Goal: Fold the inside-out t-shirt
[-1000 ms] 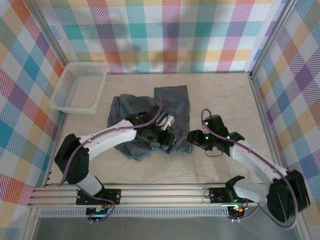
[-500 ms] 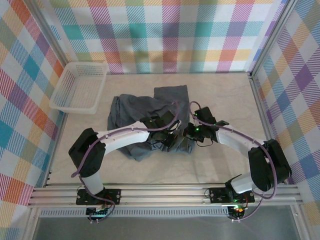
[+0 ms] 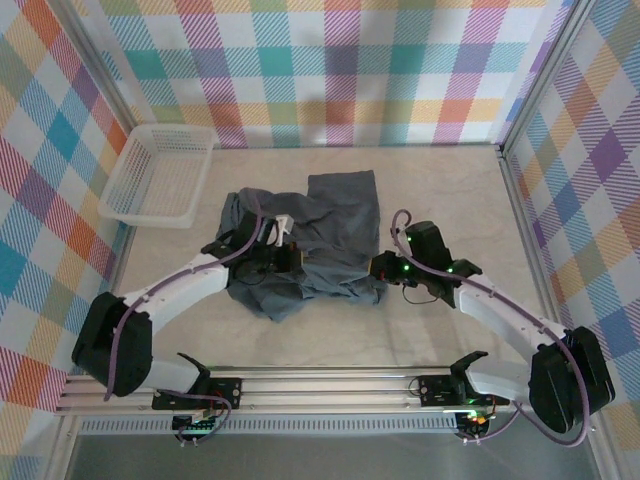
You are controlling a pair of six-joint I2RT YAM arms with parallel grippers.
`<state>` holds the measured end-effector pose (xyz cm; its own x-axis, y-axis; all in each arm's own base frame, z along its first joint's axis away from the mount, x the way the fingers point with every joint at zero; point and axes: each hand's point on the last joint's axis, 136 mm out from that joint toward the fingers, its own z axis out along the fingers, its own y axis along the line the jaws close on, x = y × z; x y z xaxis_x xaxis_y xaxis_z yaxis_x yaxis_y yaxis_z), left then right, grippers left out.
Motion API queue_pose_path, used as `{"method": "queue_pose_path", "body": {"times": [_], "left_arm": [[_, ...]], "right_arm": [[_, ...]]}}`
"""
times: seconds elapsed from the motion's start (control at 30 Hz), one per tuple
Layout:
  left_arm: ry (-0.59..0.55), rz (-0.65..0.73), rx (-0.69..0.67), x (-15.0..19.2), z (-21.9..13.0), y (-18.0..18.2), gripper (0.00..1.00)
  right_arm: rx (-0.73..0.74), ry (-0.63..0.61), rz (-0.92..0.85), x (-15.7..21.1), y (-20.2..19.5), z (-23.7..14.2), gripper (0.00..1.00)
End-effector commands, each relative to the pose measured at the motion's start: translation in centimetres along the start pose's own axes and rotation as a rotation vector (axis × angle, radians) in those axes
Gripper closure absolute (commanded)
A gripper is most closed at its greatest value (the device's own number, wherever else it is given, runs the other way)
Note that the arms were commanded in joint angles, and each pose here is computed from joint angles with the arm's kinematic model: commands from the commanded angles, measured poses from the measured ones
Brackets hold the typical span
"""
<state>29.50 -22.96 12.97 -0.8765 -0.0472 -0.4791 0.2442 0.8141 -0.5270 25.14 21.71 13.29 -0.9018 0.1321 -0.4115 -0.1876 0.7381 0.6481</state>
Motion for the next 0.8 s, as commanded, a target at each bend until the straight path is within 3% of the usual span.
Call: {"method": "queue_pose_path", "body": {"times": [0.0,0.07,0.17,0.37,0.47,0.6,0.7,0.77], "left_arm": [[-0.046,-0.068,0.035,-0.5,-1.1,-0.2,1.0],[-0.057,-0.131,-0.094,0.5,-1.3,2.7,1.0],[-0.132,-0.232,-0.204,1.7,-2.2,6.2,0.83],[-0.246,-0.311,-0.273,1.4,-5.1,8.5,0.65],[-0.205,-0.223,-0.157,0.4,-4.8,5.6,0.63],[-0.061,0.038,0.075,0.5,-3.4,-2.9,0.56],[0.051,0.128,0.144,2.3,-1.2,-7.2,0.55],[0.065,0.102,0.139,2.6,0.0,-7.4,0.55]], "right_arm": [[-0.199,0.096,-0.224,2.7,5.0,1.0,1.0],[-0.266,0.2,-0.308,5.4,7.2,2.0,1.0],[-0.273,0.264,-0.319,5.8,9.2,2.8,0.66],[-0.06,-0.056,-0.268,-0.1,6.1,0.1,0.58],[0.121,-0.154,-0.3,-1.3,2.6,-0.9,0.65],[0.294,-0.08,-0.331,-0.1,-1.2,-0.6,0.64],[0.211,0.033,-0.389,1.8,-0.4,0.7,0.62],[0.107,0.097,-0.505,3.1,0.8,1.7,0.58]]}}
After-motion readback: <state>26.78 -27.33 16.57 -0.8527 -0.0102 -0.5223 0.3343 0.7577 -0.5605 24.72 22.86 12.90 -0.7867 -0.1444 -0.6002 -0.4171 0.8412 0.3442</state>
